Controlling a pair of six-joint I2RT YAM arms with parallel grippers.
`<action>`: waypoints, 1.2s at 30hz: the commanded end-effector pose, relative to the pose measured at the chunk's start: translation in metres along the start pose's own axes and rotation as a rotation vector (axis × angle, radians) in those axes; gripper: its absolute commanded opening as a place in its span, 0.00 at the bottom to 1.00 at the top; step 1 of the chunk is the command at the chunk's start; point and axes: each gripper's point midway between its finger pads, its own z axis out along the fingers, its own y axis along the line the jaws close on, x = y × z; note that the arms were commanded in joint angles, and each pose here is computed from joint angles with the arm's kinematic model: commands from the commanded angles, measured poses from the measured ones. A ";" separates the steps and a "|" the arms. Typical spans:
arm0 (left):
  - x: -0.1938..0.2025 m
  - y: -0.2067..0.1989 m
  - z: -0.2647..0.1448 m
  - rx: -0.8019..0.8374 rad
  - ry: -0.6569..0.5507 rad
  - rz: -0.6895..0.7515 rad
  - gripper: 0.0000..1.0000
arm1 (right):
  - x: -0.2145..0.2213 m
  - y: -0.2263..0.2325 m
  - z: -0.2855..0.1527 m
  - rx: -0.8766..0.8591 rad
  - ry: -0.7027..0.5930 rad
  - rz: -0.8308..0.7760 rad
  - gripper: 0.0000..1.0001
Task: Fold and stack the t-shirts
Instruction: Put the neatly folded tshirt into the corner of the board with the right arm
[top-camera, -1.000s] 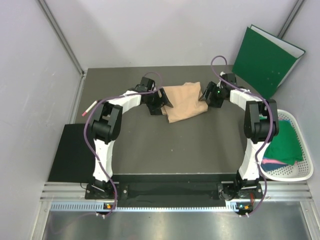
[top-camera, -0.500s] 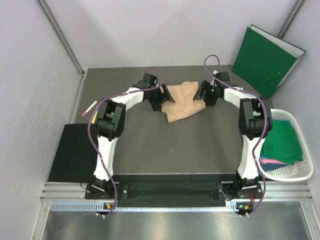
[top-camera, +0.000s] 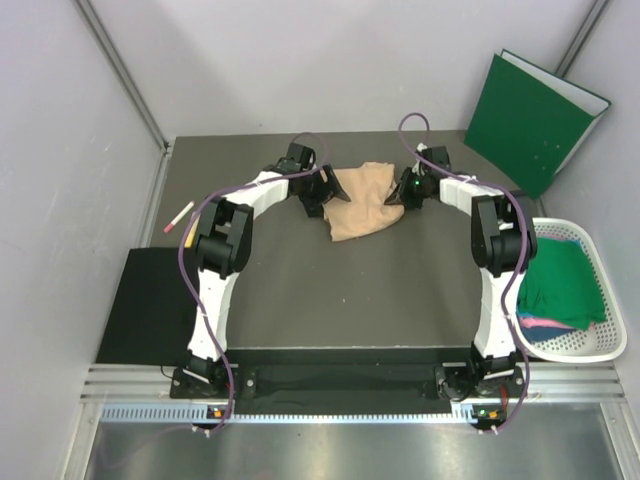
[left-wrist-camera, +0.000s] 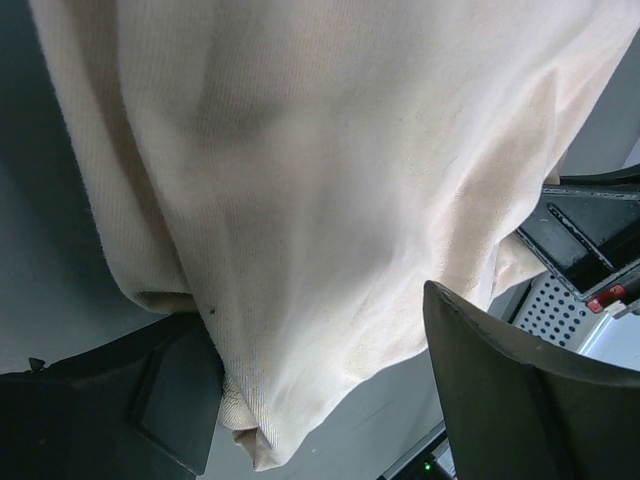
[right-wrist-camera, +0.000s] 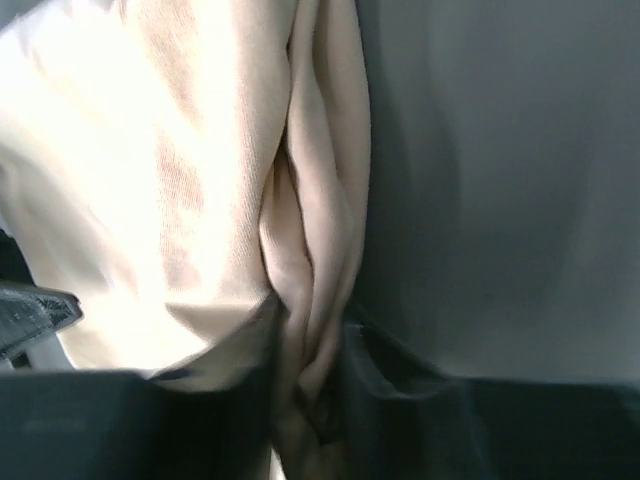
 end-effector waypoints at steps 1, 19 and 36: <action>0.002 0.038 0.019 -0.118 -0.001 -0.016 0.80 | 0.022 0.013 0.013 -0.042 0.061 -0.004 0.04; -0.020 0.046 0.013 -0.123 -0.018 -0.021 0.82 | 0.009 0.007 0.006 0.008 0.010 -0.004 0.00; -0.011 0.069 -0.036 -0.190 -0.039 0.011 0.84 | -0.068 -0.080 -0.074 0.269 -0.157 0.028 0.00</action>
